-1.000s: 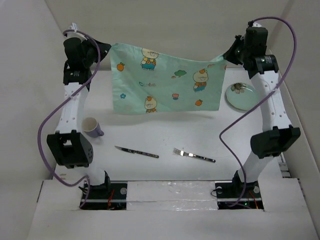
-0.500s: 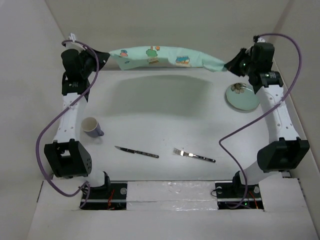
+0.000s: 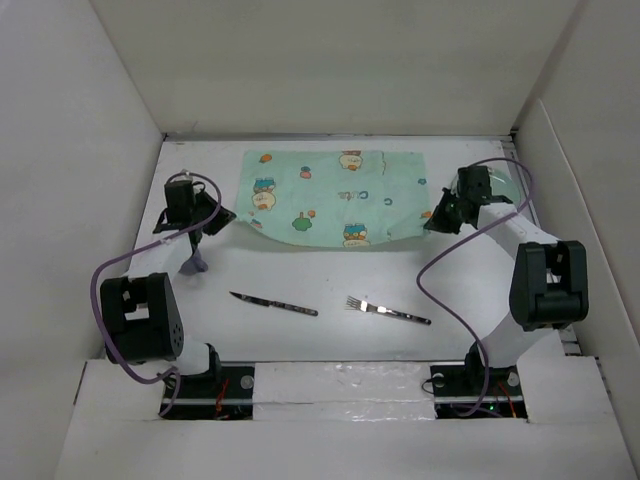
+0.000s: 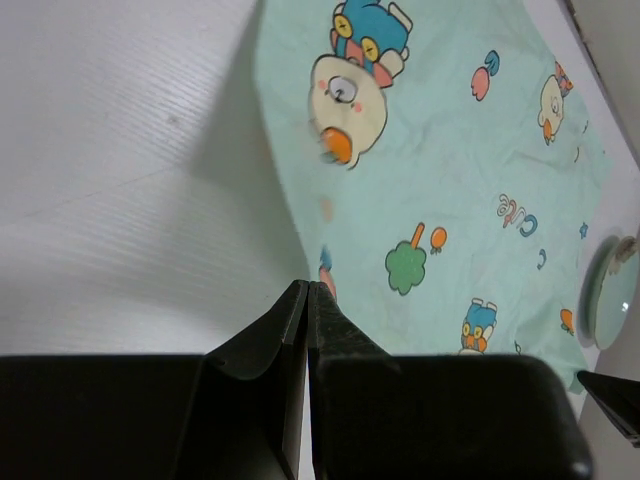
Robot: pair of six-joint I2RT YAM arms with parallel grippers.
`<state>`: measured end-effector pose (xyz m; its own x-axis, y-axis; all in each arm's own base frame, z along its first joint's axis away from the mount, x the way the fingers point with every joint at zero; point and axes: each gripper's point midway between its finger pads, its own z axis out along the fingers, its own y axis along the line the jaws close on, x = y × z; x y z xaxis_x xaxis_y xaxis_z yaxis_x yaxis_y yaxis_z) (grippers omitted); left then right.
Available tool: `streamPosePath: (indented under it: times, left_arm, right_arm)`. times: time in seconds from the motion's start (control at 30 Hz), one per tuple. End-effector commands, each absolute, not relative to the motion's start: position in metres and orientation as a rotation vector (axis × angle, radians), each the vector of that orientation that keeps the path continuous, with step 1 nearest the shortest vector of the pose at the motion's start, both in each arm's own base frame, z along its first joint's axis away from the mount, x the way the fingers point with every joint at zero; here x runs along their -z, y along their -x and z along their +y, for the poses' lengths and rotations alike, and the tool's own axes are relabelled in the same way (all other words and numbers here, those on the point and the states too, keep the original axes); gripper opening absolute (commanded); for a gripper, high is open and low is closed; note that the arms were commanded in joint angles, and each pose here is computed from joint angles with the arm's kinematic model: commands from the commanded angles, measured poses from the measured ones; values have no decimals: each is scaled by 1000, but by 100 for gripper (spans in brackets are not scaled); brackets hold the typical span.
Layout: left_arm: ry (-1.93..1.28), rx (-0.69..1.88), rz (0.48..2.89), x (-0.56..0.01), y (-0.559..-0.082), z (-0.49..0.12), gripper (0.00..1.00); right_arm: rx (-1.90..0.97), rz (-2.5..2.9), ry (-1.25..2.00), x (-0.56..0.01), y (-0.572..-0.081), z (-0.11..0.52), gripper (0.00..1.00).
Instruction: Set the dinner table for one person
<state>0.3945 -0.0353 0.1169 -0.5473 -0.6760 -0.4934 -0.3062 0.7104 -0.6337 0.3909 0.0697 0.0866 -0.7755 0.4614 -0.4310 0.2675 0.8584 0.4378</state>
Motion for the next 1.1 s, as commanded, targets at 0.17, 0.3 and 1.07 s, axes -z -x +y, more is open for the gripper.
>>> streamPosePath:
  times: [0.17,0.3,1.07]
  left_arm:
    - [743,519,2195,-99,-377,-22,0]
    - [762,493,2215,-94,-356,-21,0]
    - [807,347,2276,-81,-307,-8,0]
  right_arm:
    - [-494,2472,-499,-78,-373,72,0]
    - [-506,2497,-511,-73,-358,71,0]
    - [-439,2571,-527,-62,-303,60,0]
